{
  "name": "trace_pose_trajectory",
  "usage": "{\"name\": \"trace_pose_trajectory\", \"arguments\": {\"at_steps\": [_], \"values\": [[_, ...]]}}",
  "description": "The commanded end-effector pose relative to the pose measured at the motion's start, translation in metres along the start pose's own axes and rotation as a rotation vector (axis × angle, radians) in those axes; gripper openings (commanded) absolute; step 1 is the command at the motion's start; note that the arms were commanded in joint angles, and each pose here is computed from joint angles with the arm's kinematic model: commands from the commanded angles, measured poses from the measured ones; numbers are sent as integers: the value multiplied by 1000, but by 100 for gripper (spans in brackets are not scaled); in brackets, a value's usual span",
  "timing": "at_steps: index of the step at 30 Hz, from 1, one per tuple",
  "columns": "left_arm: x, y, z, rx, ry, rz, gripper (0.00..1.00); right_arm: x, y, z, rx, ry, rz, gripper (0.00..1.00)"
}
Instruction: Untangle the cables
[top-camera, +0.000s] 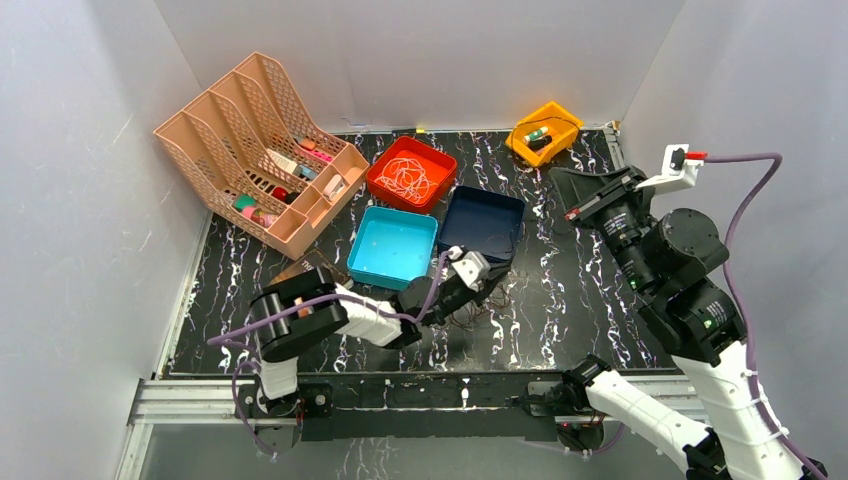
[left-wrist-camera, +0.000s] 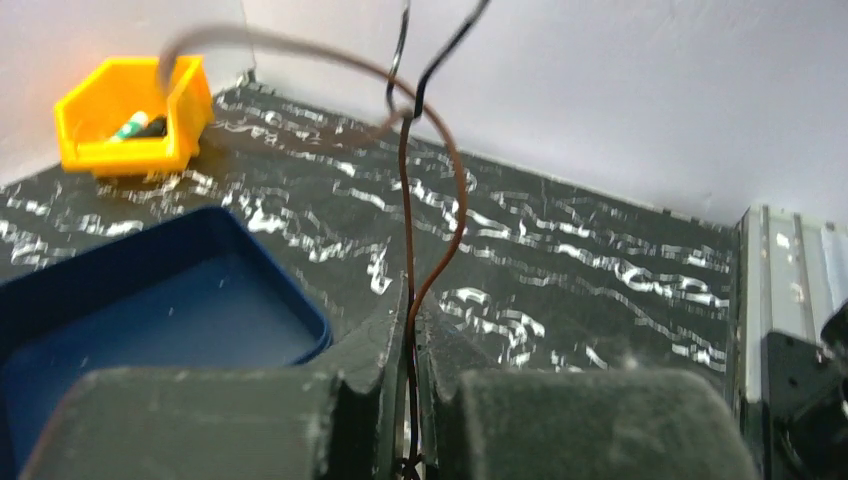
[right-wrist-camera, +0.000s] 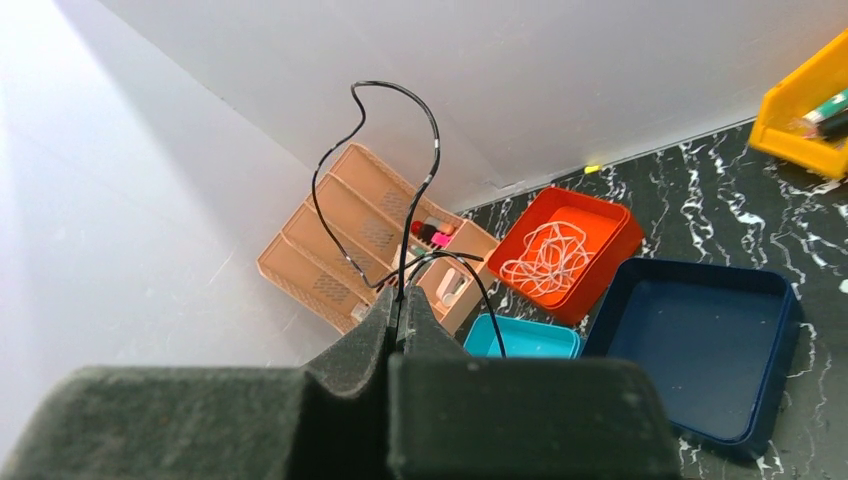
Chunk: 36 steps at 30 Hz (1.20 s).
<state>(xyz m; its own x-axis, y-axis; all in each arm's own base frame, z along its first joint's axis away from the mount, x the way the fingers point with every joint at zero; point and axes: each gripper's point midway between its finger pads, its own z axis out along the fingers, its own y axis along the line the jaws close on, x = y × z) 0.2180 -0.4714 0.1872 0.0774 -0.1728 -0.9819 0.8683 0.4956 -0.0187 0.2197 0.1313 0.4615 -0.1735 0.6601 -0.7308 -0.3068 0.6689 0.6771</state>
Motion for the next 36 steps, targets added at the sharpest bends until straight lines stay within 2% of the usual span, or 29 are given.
{"name": "trace_pose_trajectory", "arguments": {"at_steps": [1, 9, 13, 16, 17, 21, 22, 24, 28, 35, 36], "values": [[-29, 6, -26, -29, -47, -31, 0, -43, 13, -12, -20, -139, -28, 0], [17, 15, -79, -70, 152, -56, 0, -79, 8, -27, 36, -265, -115, 0], [34, 18, -99, -86, 245, -62, 0, -84, 3, -29, 60, -287, -149, 0], [39, 20, -106, -109, 316, -66, 0, -75, -2, -24, 75, -253, -178, 0], [48, 21, -111, -116, 379, -61, 0, -68, -4, -20, 82, -228, -194, 0], [63, 25, -125, -151, 537, -55, 1, -22, -21, 7, 117, -57, -279, 0], [66, 27, -130, -170, 561, -59, 5, -7, -26, 15, 123, -10, -297, 0], [67, 33, -140, -206, 584, -66, 24, 20, -38, 28, 133, 69, -326, 0], [65, 40, -153, -246, 609, -63, 45, 63, -55, 50, 131, 181, -367, 0], [53, 45, -165, -280, 631, -78, 78, 101, -88, 85, 199, 229, -445, 0], [51, 44, -167, -279, 637, -80, 87, 105, -92, 89, 208, 232, -455, 0]]}}
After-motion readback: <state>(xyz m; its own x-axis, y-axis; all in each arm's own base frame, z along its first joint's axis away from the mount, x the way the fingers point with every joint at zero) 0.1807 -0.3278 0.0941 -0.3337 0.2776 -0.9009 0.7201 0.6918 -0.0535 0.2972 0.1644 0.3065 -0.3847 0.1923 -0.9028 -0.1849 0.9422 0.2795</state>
